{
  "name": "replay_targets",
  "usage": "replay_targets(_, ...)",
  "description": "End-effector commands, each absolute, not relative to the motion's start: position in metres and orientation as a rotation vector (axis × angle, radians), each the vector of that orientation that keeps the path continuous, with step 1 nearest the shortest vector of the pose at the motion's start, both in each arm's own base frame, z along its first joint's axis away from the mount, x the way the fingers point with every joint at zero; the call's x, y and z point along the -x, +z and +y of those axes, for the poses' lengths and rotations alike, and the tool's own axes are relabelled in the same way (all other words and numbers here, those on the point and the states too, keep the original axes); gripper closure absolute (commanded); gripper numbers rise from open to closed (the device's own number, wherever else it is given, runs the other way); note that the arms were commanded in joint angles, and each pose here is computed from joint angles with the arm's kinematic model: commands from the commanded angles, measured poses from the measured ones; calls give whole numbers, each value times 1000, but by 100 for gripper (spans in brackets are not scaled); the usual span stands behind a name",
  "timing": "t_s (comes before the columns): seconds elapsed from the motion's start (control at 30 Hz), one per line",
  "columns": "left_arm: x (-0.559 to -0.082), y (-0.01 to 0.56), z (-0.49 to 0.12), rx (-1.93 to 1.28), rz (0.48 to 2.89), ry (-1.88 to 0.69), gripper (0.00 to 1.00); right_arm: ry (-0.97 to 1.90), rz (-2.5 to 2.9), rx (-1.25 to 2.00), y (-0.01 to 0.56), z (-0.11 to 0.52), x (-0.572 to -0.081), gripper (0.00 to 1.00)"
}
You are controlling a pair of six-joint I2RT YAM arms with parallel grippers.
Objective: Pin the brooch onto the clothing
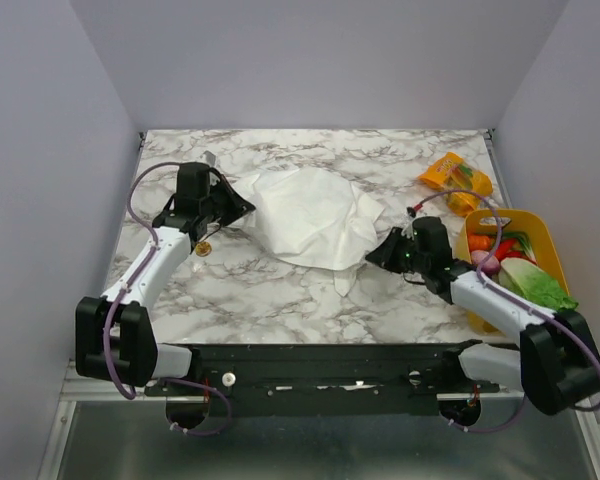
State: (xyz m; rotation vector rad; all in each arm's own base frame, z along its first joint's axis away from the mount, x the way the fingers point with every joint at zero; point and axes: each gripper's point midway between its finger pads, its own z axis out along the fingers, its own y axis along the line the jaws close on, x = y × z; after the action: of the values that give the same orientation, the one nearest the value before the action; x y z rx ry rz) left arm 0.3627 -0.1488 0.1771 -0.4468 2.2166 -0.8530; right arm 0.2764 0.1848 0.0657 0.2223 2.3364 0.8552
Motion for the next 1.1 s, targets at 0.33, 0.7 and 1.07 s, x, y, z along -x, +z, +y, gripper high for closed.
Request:
replay_targets(0.33,-345,439,-120,199,1637,-758,100,692,1711,174,363,156,-278,100)
replay_targets(0.7,-202,626,-110,-8,1113,-882,100,728,1137,295,572,119,-148,100)
replay_targets(1.07,-232,613,-114,38,1239,-873,100,639,1153,180,594,98,-158,100)
